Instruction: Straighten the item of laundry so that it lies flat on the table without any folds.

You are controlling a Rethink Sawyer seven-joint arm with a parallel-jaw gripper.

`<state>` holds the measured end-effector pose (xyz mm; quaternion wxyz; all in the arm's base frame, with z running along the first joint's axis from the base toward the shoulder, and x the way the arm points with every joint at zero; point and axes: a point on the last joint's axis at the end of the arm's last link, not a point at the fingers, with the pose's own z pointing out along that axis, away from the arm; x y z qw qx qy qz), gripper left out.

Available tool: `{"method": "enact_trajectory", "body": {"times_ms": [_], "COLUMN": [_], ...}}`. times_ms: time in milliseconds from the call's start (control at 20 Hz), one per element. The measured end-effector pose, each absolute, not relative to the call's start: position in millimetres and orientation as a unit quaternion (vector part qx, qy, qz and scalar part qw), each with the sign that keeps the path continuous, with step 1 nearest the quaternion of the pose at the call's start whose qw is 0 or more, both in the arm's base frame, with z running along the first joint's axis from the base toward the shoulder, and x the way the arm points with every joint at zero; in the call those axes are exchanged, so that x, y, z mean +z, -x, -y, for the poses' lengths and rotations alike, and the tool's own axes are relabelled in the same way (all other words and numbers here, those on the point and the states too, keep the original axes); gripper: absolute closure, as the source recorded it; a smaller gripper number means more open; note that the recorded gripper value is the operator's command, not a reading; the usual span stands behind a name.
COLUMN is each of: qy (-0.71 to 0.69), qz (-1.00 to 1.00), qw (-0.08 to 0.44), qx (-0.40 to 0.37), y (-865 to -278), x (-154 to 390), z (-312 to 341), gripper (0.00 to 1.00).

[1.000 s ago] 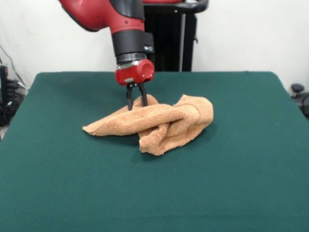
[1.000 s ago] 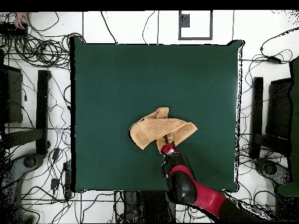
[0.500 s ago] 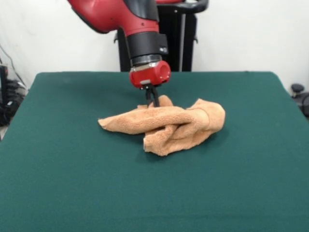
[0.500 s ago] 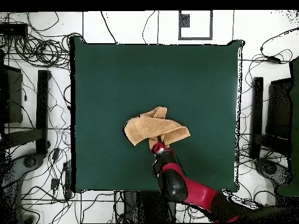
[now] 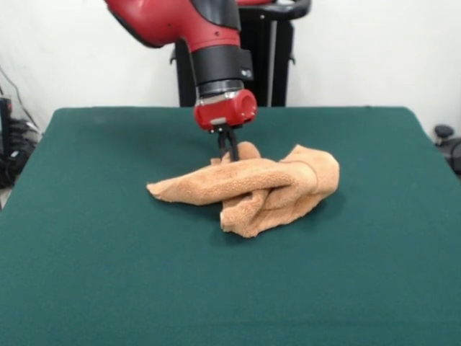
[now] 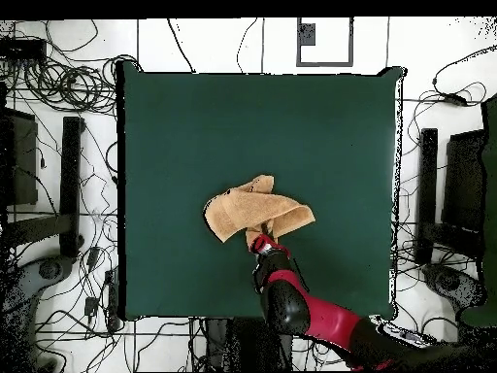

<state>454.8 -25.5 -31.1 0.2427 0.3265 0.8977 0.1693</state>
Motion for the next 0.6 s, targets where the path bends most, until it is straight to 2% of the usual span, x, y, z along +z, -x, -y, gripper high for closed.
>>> {"method": "enact_trajectory", "body": {"times_ms": [350, 600], "qy": [-0.324, -0.318], "qz": [-0.895, -0.9], "qw": [0.267, 0.265], "qx": [0.147, 0.135], "y": [-465.2, -466.9], "x": [-16.0, -8.3], "z": [52.0, 62.9], "gripper": [1.0, 1.0]}}
